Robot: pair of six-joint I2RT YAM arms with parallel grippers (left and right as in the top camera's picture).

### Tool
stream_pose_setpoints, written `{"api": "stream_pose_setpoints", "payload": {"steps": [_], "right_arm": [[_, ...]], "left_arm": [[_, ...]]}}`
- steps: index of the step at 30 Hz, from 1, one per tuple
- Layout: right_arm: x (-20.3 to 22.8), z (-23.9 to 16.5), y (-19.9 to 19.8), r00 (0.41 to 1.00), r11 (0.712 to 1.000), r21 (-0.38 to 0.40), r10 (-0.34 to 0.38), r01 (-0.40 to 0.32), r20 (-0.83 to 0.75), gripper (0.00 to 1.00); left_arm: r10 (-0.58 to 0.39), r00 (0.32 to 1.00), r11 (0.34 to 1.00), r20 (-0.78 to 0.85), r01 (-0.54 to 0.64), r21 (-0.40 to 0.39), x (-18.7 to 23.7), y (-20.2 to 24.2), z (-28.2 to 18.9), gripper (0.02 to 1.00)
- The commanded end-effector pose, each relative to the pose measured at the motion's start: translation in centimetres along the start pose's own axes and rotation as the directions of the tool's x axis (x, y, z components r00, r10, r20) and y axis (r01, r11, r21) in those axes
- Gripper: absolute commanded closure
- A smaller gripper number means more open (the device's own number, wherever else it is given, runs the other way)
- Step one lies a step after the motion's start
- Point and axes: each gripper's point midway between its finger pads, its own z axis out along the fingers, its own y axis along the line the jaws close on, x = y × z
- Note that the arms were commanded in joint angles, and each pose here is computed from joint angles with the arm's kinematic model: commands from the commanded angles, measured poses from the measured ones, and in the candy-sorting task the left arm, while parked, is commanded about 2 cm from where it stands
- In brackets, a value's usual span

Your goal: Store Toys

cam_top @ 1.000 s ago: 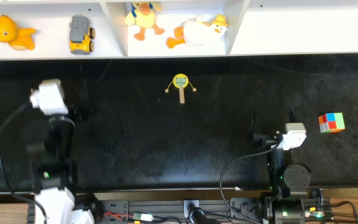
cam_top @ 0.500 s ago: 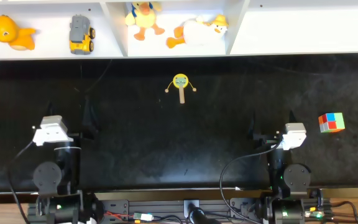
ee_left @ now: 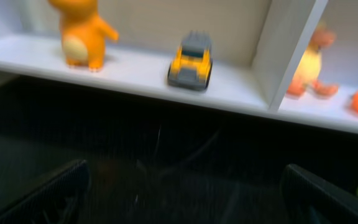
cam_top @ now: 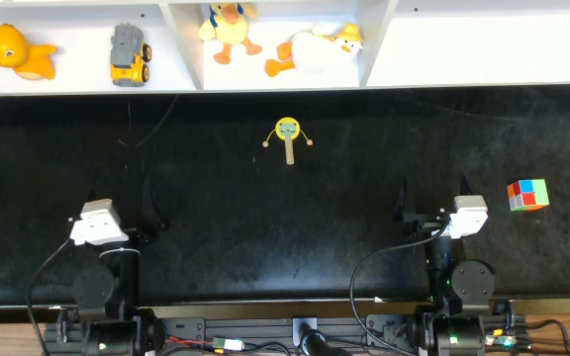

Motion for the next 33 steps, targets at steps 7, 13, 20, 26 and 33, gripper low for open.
{"api": "stream_pose_setpoints", "payload": {"steps": [7,13,20,26,33], "right_arm": [[0.29,0.02,-0.01,1.000,1.000,-0.001,0.005,-0.005,0.002,0.005],[0.29,0.02,-0.01,1.000,1.000,-0.001,0.005,-0.005,0.002,0.005],[0.29,0.02,-0.02,1.000,1.000,-0.001,0.005,-0.005,0.002,0.005],[0.29,0.02,-0.02,1.000,1.000,-0.001,0.005,-0.005,0.002,0.007],[0.29,0.02,-0.01,1.000,1.000,-0.001,0.005,-0.005,0.002,0.005]], "left_arm": [[0.085,0.996,0.996,-0.023,-0.085,-0.001,0.85,0.06,0.00,0.020],[0.085,0.996,0.996,-0.023,-0.085,-0.001,0.85,0.06,0.00,0.020],[0.085,0.996,0.996,-0.023,-0.085,-0.001,0.85,0.06,0.00,0.020],[0.085,0.996,0.996,-0.023,-0.085,-0.001,0.85,0.06,0.00,0.020],[0.085,0.996,0.996,-0.023,-0.085,-0.001,0.85,0.06,0.00,0.020]]}}
